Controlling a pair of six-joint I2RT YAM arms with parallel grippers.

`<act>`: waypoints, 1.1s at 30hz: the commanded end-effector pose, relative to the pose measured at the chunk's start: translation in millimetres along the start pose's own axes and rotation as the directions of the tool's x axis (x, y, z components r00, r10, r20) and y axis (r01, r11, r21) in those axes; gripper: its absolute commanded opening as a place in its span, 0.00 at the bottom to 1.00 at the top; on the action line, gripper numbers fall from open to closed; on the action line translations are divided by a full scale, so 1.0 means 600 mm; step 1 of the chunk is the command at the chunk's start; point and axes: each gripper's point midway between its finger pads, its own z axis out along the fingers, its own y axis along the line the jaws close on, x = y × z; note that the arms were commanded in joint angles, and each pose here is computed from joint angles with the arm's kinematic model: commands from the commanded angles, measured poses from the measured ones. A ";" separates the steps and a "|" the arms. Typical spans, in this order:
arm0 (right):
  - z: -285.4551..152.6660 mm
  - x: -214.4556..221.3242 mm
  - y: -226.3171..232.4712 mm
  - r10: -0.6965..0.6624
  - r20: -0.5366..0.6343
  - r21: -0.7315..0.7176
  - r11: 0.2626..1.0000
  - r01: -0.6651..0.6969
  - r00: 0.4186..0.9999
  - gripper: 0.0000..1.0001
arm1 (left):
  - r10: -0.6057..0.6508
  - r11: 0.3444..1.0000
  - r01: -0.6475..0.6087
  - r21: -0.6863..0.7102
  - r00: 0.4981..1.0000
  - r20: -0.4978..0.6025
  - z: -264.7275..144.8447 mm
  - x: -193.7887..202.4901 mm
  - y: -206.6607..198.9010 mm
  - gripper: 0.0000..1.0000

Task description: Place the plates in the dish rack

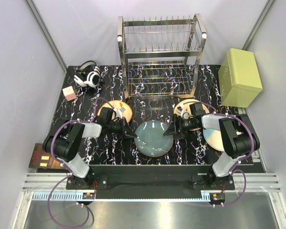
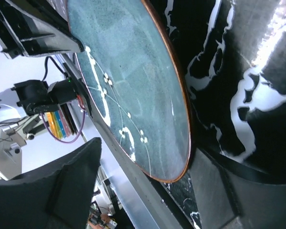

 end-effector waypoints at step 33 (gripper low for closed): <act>0.053 -0.015 0.173 -0.151 -0.017 -0.265 0.954 0.141 0.988 0.10 | 0.155 0.983 -0.155 0.100 0.988 0.000 0.010 -0.018 -0.067 0.00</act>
